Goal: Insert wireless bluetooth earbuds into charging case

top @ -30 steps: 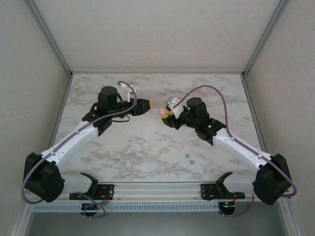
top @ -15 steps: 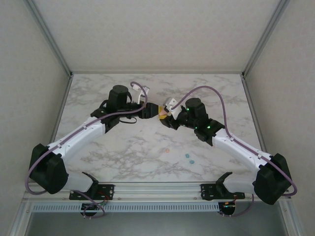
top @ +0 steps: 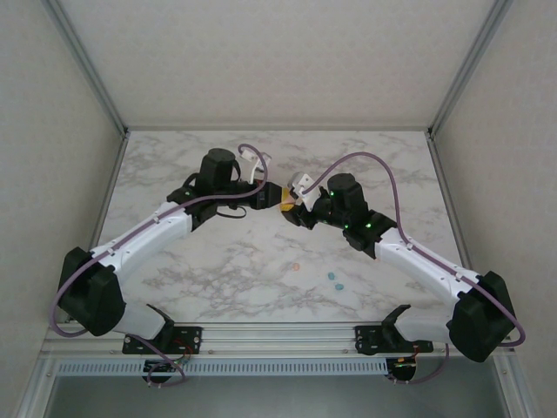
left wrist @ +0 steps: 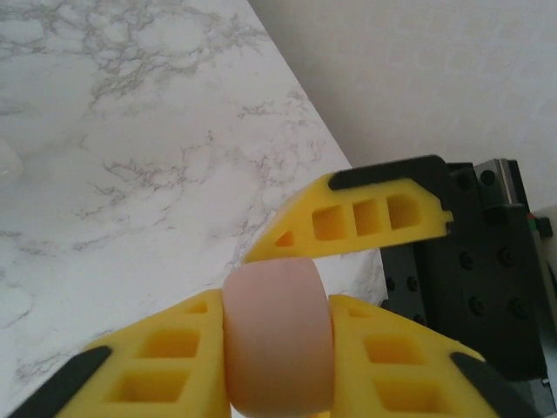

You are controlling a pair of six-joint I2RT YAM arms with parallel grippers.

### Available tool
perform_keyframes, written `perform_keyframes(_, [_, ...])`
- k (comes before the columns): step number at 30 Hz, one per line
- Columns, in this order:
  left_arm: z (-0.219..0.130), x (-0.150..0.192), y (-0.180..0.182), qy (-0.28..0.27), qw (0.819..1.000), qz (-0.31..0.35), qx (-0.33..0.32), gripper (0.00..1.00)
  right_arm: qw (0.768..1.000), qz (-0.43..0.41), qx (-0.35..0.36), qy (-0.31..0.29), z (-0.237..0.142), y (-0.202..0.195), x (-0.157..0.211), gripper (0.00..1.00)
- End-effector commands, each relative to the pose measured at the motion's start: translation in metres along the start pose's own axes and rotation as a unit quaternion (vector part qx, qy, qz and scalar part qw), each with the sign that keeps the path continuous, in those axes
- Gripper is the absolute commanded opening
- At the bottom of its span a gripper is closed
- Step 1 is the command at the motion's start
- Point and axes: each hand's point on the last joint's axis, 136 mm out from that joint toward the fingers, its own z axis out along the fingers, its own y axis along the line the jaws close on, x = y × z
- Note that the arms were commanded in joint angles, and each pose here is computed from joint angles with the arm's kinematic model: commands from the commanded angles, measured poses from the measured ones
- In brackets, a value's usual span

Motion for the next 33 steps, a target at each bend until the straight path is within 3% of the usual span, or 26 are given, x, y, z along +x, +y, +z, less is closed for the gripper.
perform_keyframes(1, [-0.003, -0.013, -0.005, -0.021, 1.0, -0.002, -0.006, 0.17, 0.999, -0.017, 0.012, -0.036, -0.005, -0.002, -0.02, 0.54])
perform_keyframes(5, [-0.015, -0.032, -0.003, -0.06, 0.997, -0.04, -0.004, 0.12, 0.99, -0.004, 0.086, -0.109, -0.027, -0.023, -0.039, 0.66])
perform_keyframes(7, [-0.022, -0.042, -0.004, -0.077, 0.995, -0.062, 0.009, 0.1, 0.981, 0.012, 0.122, -0.151, -0.043, -0.037, -0.044, 0.74])
perform_keyframes(8, [-0.027, -0.049, -0.005, -0.089, 0.993, -0.073, 0.015, 0.1, 0.977, 0.027, 0.135, -0.166, -0.051, -0.045, -0.045, 0.85])
perform_keyframes(9, [-0.032, -0.055, -0.006, -0.1, 0.991, -0.085, 0.025, 0.1, 0.973, 0.047, 0.139, -0.176, -0.057, -0.054, -0.044, 0.86])
perform_keyframes(13, [-0.042, -0.073, -0.013, -0.123, 0.983, -0.123, 0.05, 0.1, 0.961, 0.126, 0.133, -0.209, -0.078, -0.086, -0.047, 0.85])
perform_keyframes(16, [-0.046, -0.082, -0.015, -0.135, 0.977, -0.154, 0.061, 0.1, 0.967, 0.104, 0.103, -0.21, -0.081, -0.084, -0.056, 0.85])
perform_keyframes(19, [-0.049, -0.09, -0.017, -0.149, 0.971, -0.173, 0.072, 0.1, 0.992, 0.05, 0.016, -0.114, -0.063, -0.057, -0.055, 0.82])
perform_keyframes(21, [-0.051, -0.094, -0.018, -0.156, 0.967, -0.184, 0.08, 0.1, 0.999, 0.025, 0.015, -0.04, -0.05, -0.058, -0.05, 0.77])
perform_keyframes(23, [-0.053, -0.097, -0.017, -0.162, 0.964, -0.192, 0.082, 0.1, 1.0, -0.013, 0.013, -0.002, -0.041, -0.056, -0.044, 0.76])
perform_keyframes(29, [-0.056, -0.101, -0.022, -0.167, 0.962, -0.192, 0.095, 0.11, 0.989, -0.102, 0.018, -0.11, -0.038, -0.05, -0.07, 0.75])
perform_keyframes(33, [-0.056, -0.101, -0.026, -0.161, 0.964, -0.186, 0.104, 0.12, 0.984, -0.116, -0.023, -0.131, -0.029, -0.042, -0.075, 0.69])
